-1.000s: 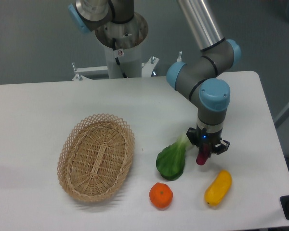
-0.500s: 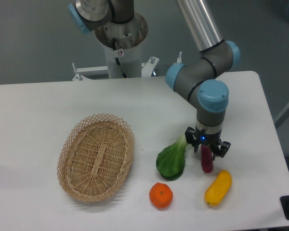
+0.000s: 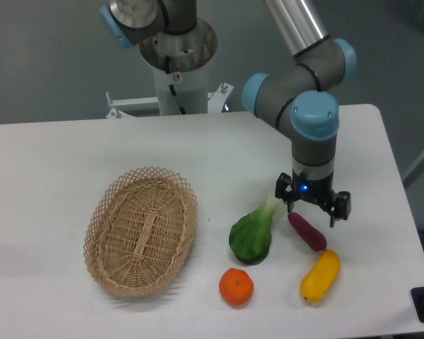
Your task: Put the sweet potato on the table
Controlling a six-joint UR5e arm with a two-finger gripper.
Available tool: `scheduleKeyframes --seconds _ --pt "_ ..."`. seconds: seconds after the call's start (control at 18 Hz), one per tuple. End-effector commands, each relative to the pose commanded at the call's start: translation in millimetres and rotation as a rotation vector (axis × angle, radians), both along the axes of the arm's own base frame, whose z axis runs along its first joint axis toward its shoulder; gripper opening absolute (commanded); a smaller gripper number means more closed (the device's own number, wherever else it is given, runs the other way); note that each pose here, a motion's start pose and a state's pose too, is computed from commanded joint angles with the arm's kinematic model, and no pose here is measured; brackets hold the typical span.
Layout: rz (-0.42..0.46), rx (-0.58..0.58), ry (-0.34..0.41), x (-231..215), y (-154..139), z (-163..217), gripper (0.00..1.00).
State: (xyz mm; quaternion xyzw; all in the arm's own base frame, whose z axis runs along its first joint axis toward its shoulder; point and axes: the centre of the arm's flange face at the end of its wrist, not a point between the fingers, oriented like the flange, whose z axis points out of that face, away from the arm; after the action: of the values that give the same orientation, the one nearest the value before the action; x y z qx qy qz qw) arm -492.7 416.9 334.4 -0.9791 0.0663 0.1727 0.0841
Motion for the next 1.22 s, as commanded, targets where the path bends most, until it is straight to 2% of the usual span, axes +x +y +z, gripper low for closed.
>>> scheduleKeyframes --seconds 0.17,0.28,0.39,0.56,0.67,1.0,1.22 --pt "-0.101 -0.038 0.059 -11 -23 26 1.0" --pt "-0.129 -0.058 0.077 -21 -46 40 1.0" --pt "-0.182 -0.107 0.038 -30 -66 39 1.0" --pt "-0.268 -0.163 0.034 -35 -95 68 1.0" --pt "-0.324 -0.197 0.012 -43 -112 73 1.0" --pt "-0.424 -0.236 -0.023 -53 -141 89 1.0" --pt "-0.43 -0.237 -0.019 -53 -142 90 1.0"
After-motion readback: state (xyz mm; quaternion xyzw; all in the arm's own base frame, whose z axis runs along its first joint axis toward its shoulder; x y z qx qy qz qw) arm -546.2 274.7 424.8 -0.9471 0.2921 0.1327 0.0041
